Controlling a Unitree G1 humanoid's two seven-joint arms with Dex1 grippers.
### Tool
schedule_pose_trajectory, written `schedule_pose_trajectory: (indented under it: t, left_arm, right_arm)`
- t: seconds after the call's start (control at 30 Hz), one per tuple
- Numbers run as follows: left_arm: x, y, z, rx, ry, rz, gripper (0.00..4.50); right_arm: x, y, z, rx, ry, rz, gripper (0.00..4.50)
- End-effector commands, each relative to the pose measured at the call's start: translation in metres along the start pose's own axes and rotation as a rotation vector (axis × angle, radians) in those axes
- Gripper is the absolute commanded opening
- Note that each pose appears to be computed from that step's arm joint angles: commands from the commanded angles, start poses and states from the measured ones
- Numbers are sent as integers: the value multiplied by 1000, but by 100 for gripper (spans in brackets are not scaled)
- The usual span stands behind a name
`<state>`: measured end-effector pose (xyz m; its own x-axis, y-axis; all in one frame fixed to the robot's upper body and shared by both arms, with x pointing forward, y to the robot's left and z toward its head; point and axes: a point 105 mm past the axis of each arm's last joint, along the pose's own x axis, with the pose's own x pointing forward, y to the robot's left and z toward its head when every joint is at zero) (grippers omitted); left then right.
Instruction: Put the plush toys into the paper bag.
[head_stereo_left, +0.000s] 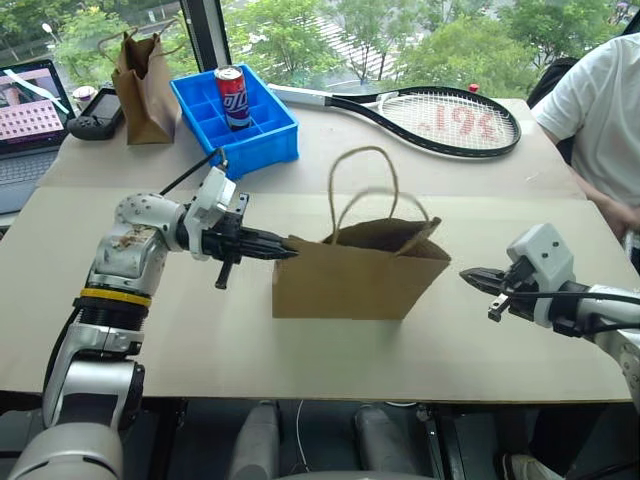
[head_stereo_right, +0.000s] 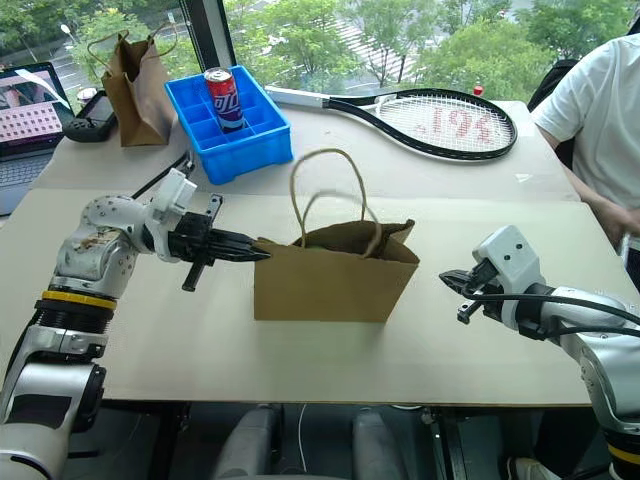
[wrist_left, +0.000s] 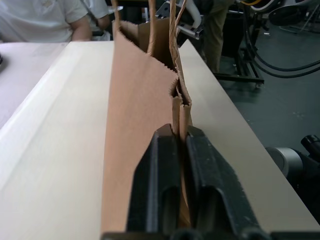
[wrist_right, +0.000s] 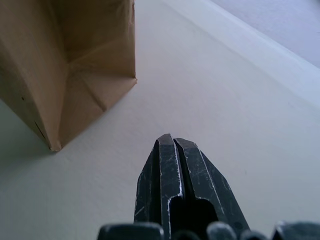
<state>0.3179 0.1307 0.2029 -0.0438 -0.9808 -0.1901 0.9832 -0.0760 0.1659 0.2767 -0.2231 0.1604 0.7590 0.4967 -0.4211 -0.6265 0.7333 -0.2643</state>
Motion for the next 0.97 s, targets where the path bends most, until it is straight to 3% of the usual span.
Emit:
schedule_pose_trajectory:
  t: [0.03, 0.2, 0.27, 0.43, 0.5, 0.6, 0.97]
  left_arm:
    - [-8, -4, 7, 10, 19, 13, 199]
    - [-30, -16, 7, -60, -2, 133, 398]
    - [-43, -23, 5, -92, 3, 201, 448]
    - [-77, -25, -6, -131, 29, 492, 448]
    - [-78, -38, -31, -159, 152, 532, 448]
    - [-78, -50, -57, -182, 226, 625, 448]
    - [-62, -70, -74, -219, 144, 732, 448]
  right_arm:
    - [-9, -4, 12, -15, -40, 3, 0]
    - [-21, 8, 9, -3, -84, 109, 0]
    - [-27, 10, 7, 17, -112, 136, 0]
    - [-46, 11, -2, 102, -193, 133, 0]
    - [-50, 14, -3, 95, -232, 122, 0]
    - [-50, 14, -4, 81, -287, 67, 0]
    - [-41, 28, -10, 51, -312, 44, 0]
